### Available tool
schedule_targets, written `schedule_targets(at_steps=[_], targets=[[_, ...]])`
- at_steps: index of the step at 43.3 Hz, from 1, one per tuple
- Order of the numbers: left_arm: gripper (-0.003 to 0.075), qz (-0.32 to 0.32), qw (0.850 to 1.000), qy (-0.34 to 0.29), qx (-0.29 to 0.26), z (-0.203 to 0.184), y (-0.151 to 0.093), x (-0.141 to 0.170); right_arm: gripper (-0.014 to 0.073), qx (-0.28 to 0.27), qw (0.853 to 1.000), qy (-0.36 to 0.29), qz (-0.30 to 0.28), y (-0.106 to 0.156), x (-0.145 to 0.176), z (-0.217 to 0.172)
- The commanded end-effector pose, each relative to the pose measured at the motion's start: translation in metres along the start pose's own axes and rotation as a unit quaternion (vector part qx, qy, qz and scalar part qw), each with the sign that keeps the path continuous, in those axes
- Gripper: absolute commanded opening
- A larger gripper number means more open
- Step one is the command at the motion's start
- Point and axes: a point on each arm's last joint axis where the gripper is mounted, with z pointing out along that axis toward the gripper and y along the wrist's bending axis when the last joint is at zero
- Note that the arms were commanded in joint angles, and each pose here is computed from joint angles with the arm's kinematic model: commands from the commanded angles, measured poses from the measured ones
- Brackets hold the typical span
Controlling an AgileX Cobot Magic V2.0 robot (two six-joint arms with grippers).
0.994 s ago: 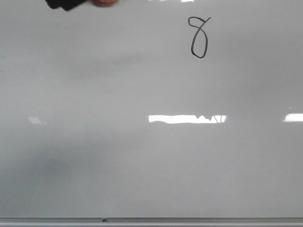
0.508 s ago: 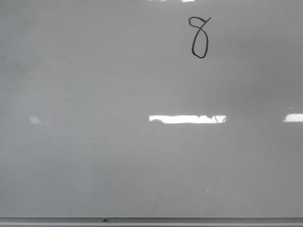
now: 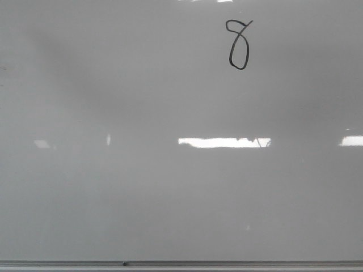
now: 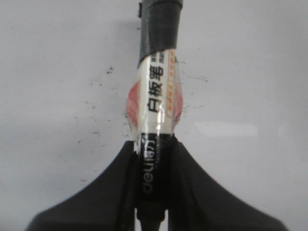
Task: Write number 8 on whiteboard
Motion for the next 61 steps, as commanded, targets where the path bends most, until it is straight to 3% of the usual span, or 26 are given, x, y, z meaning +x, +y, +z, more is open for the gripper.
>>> schedule_targets(at_steps=[1,15,28,51,61], targets=[[-0.0020,-0.012,0.998,-0.066,0.007,0.007,-0.001,-0.018,0.0478,0.014,0.999,-0.044,0.001,-0.003,-0.010,-0.007],[-0.0020,-0.010,1.000,-0.014,0.007,0.058,-0.003,-0.019,0.0478,0.015,0.999,-0.049,0.001,-0.003,-0.011,-0.007],[-0.0011,-0.008,0.999,0.041,0.003,0.078,-0.003,-0.025,0.0478,0.015,0.999,-0.049,0.001,-0.003,-0.011,-0.008],[0.0412,-0.008,0.999,0.047,0.002,0.079,-0.003,-0.027,0.0478,0.015,0.999,-0.050,0.001,-0.003,-0.011,-0.008],[0.0421,-0.006,0.999,0.042,-0.002,0.053,-0.001,-0.033,0.0478,0.015,0.999,-0.050,0.001,-0.003,-0.011,-0.008]])
